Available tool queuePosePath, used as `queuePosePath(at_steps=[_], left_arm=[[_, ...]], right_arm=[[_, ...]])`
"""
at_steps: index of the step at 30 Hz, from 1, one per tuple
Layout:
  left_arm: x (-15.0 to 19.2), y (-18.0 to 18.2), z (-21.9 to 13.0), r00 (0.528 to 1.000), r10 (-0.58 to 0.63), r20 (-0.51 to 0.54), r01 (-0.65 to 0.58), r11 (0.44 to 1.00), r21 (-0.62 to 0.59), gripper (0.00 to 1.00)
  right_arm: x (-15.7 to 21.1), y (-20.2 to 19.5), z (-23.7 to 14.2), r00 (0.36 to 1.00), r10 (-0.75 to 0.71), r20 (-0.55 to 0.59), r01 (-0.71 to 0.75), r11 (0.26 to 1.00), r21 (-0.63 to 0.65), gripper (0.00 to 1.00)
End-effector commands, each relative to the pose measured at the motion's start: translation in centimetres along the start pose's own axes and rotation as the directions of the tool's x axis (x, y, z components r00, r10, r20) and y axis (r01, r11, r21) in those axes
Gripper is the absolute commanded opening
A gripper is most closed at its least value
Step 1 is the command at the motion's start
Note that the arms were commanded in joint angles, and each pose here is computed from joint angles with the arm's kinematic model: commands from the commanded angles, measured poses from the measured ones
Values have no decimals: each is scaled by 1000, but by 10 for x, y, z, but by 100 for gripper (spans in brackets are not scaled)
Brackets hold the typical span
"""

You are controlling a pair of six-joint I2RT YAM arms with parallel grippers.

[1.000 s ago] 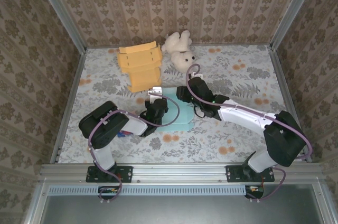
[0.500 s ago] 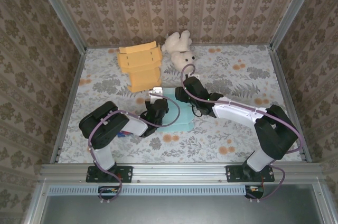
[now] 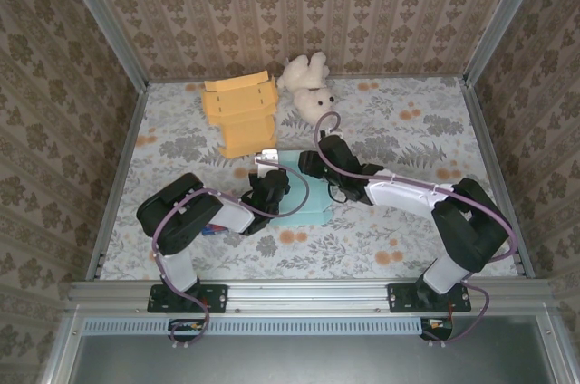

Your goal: Fold the paper box

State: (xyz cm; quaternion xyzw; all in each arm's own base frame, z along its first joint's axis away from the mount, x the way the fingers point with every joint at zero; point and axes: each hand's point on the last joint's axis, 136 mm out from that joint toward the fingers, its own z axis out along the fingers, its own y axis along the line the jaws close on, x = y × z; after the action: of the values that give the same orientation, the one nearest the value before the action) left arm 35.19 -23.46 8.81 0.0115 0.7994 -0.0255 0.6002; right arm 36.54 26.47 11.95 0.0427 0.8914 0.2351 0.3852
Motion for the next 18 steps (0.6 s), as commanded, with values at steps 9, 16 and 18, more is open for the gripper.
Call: queuePosePath(at_steps=[9, 16, 18], left_arm=[[10, -8, -1, 1000, 10, -29, -9, 1000, 26, 0], [8, -7, -3, 1000, 12, -25, -12, 1000, 28, 0], [8, -7, -3, 1000, 16, -25, -15, 999, 28, 0]], right_arm=[[1, -38, -4, 998, 8, 57, -13, 994, 105, 58], [0, -67, -1, 997, 22, 77, -32, 991, 127, 60], [-1, -67, -1, 997, 16, 81, -24, 995, 93, 62]])
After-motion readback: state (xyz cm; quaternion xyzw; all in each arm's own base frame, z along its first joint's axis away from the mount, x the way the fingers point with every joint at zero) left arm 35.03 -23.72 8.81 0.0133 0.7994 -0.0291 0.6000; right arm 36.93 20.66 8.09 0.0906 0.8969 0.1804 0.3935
